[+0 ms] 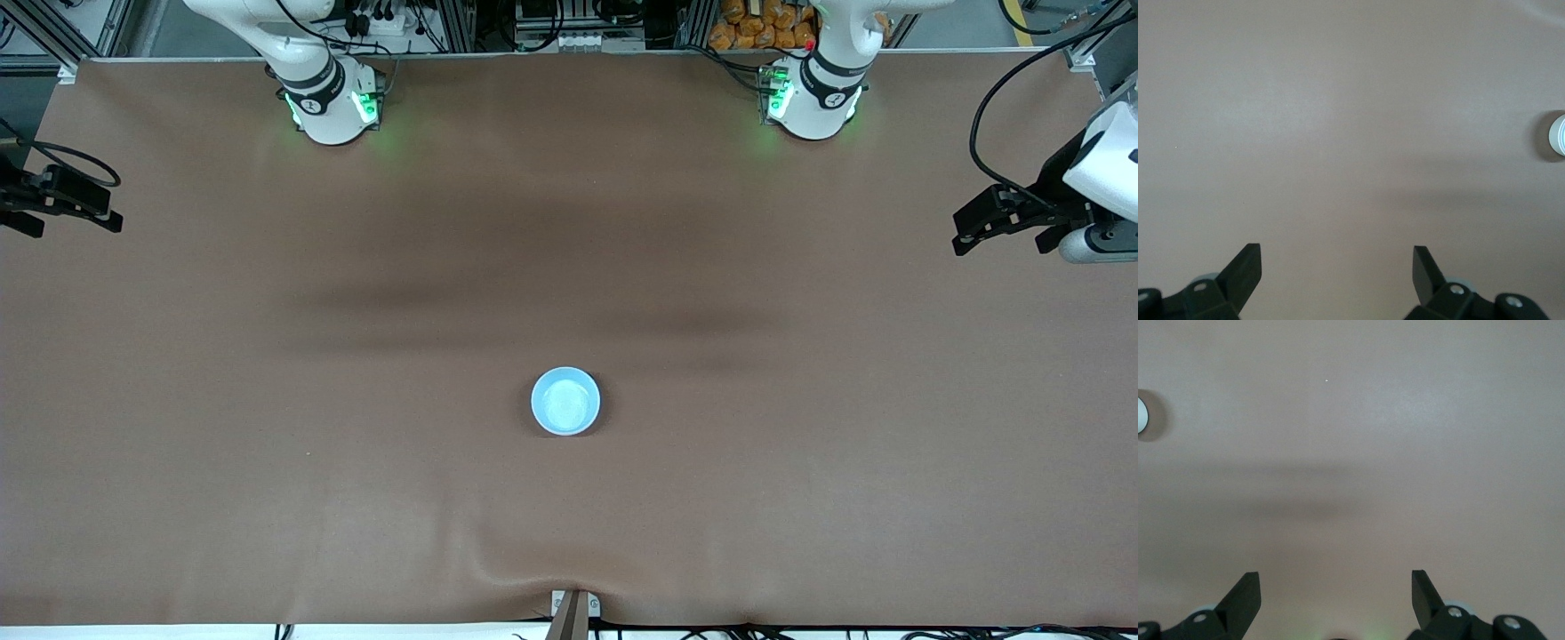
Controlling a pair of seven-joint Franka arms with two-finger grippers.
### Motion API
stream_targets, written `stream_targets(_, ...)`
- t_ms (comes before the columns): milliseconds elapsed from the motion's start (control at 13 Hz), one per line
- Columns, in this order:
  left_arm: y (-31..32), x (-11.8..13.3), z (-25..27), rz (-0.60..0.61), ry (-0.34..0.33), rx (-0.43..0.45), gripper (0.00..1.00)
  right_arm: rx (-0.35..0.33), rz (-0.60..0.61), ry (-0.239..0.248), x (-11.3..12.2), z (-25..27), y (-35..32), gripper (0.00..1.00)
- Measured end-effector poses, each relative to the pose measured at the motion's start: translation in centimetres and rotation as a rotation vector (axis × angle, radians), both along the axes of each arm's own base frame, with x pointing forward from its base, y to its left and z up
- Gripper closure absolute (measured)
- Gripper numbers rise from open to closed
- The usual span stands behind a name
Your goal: Stack pink and blue bowls on white bowl
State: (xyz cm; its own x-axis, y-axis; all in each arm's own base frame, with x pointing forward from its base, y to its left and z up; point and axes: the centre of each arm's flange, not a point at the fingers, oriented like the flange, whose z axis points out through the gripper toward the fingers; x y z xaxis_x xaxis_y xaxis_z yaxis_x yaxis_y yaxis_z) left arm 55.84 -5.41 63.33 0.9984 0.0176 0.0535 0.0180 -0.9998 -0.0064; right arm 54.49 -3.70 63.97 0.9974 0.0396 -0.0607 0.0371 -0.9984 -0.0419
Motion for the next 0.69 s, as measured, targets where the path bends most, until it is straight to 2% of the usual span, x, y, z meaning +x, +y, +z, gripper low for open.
stream_targets(692, -0.05, -0.01, 0.0, -0.001, 0.0, 0.0, 0.0, -0.003, -0.033, 0.006, 0.01, -0.04, 0.69, 0.0)
